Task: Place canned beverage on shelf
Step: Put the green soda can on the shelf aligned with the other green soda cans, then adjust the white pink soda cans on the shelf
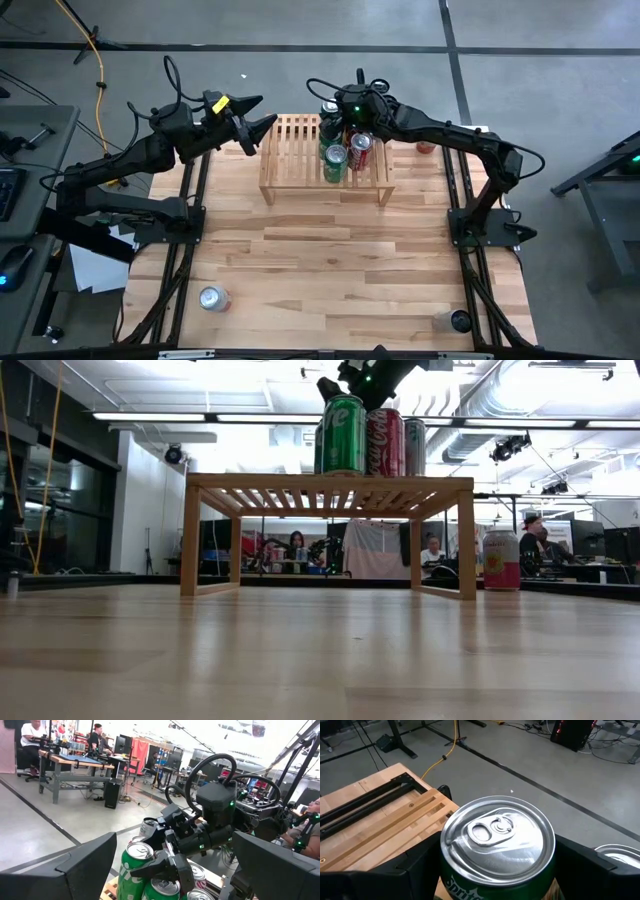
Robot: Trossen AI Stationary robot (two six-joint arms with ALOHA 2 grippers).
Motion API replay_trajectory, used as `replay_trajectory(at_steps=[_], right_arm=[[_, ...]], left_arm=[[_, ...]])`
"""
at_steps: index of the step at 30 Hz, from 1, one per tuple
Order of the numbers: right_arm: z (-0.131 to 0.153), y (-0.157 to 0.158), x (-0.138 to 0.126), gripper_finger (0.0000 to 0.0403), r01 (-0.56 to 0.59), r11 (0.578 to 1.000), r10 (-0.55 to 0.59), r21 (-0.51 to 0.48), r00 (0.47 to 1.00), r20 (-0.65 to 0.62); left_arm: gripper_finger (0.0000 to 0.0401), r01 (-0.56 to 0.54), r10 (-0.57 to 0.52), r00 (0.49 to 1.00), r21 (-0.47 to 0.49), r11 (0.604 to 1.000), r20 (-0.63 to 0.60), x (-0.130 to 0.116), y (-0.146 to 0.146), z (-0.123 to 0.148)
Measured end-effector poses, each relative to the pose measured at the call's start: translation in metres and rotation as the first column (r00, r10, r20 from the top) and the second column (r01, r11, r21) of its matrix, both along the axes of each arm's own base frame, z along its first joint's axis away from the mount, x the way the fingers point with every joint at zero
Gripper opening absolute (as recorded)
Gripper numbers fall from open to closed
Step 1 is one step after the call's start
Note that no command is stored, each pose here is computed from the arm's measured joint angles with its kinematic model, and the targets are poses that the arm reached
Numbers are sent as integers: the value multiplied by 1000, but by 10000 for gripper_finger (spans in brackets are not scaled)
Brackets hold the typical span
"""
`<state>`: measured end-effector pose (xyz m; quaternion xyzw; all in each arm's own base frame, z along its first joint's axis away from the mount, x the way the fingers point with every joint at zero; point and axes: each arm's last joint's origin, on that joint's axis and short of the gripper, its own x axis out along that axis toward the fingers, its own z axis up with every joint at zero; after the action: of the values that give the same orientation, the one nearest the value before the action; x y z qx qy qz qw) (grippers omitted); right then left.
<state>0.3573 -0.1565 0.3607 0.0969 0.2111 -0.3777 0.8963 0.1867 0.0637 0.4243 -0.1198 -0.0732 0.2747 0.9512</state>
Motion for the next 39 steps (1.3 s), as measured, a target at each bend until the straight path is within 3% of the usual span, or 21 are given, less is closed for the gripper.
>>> replay_trajectory(at_steps=[21,31,39], right_arm=[[-2,1,-1,308,1,1000,-1,12,1000,-20],[-2,1,-2,341,21,999,-21,42,1000,3],[-1,0,-1,346,21,999,-22,37,1000,13]], left_arm=[[388,0,0,1000,0,1000,0,0,0,0],[388,1,-1,1000,0,1000,0,0,0,0],[388,1,-1,1000,0,1000,0,0,0,0]])
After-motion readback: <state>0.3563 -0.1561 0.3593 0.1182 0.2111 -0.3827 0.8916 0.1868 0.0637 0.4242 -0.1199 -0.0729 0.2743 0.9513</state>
